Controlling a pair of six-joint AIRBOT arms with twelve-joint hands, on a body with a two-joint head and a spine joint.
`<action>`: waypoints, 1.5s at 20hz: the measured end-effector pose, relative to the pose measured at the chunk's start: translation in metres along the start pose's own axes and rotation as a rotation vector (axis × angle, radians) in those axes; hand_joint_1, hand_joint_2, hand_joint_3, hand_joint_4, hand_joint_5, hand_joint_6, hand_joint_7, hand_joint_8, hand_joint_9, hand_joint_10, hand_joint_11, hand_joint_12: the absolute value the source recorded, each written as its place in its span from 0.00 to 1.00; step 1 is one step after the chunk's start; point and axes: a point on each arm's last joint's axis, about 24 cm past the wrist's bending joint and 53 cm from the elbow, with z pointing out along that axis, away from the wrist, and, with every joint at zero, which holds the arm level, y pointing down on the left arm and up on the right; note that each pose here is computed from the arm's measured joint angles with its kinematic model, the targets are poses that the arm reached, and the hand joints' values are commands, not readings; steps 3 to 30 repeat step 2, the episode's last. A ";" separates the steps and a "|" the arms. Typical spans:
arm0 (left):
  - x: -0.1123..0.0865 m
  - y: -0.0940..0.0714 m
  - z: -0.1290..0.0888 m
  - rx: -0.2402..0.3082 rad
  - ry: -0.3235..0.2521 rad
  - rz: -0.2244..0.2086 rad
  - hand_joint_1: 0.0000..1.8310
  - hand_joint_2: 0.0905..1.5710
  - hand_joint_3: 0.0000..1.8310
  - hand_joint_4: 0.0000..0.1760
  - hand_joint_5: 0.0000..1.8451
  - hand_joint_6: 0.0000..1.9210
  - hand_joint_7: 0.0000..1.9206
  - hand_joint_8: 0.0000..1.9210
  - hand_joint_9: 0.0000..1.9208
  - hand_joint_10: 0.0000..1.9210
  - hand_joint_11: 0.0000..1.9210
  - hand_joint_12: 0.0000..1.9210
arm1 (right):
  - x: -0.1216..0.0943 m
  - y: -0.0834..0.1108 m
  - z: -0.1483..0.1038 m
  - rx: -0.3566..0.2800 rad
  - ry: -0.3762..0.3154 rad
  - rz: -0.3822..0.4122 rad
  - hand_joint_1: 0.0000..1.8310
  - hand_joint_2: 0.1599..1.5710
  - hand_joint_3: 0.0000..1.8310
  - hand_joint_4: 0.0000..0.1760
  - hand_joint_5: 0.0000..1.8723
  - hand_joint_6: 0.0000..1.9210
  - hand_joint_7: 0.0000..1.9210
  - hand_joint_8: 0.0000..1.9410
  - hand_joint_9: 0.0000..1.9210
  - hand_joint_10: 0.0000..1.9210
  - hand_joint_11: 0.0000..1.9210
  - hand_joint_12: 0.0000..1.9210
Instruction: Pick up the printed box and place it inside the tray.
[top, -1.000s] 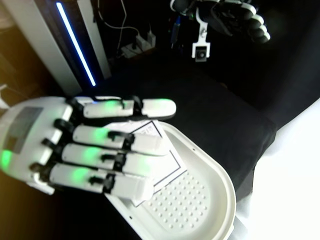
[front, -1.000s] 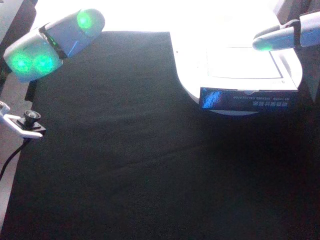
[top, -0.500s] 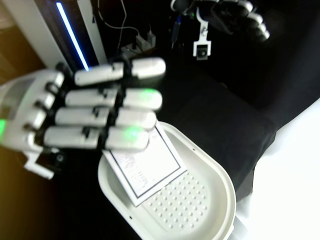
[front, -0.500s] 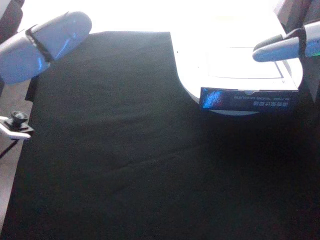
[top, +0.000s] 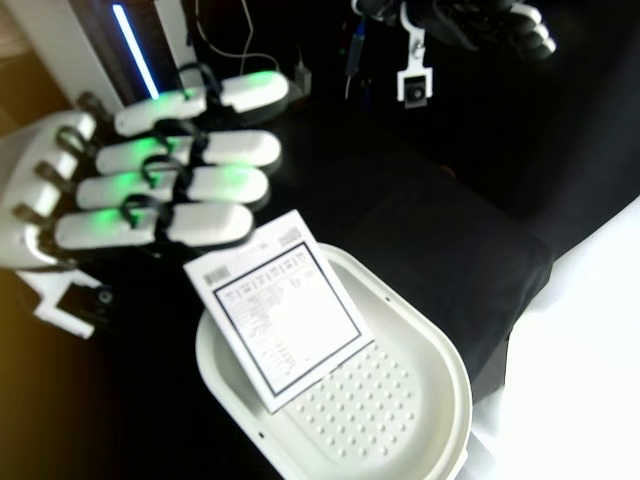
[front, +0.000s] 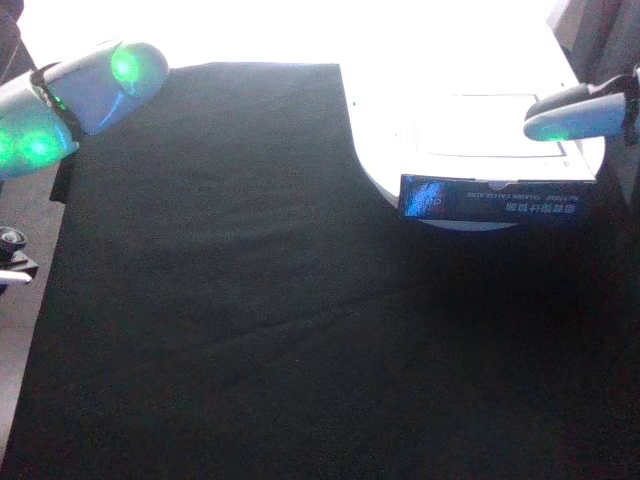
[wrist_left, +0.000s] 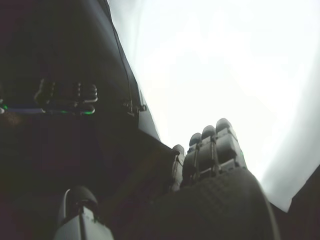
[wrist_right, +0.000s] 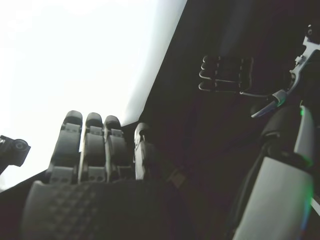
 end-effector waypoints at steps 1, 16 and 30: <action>-0.002 -0.001 -0.002 -0.004 -0.009 0.008 0.08 0.51 0.00 0.61 0.00 0.00 0.00 0.00 0.00 0.00 0.00 0.00 | -0.002 0.003 -0.001 -0.011 -0.007 0.000 0.34 0.27 0.00 1.00 0.00 0.00 0.00 0.00 0.00 0.00 0.00 0.00; -0.004 -0.002 -0.003 0.000 -0.016 0.016 0.07 0.50 0.00 0.62 0.00 0.00 0.00 0.00 0.00 0.00 0.00 0.00 | -0.002 0.003 -0.004 -0.011 -0.005 -0.004 0.33 0.29 0.00 1.00 0.00 0.00 0.00 0.00 0.00 0.00 0.00 0.00; -0.004 -0.002 -0.003 0.000 -0.016 0.016 0.07 0.50 0.00 0.62 0.00 0.00 0.00 0.00 0.00 0.00 0.00 0.00 | -0.002 0.003 -0.004 -0.011 -0.005 -0.004 0.33 0.29 0.00 1.00 0.00 0.00 0.00 0.00 0.00 0.00 0.00 0.00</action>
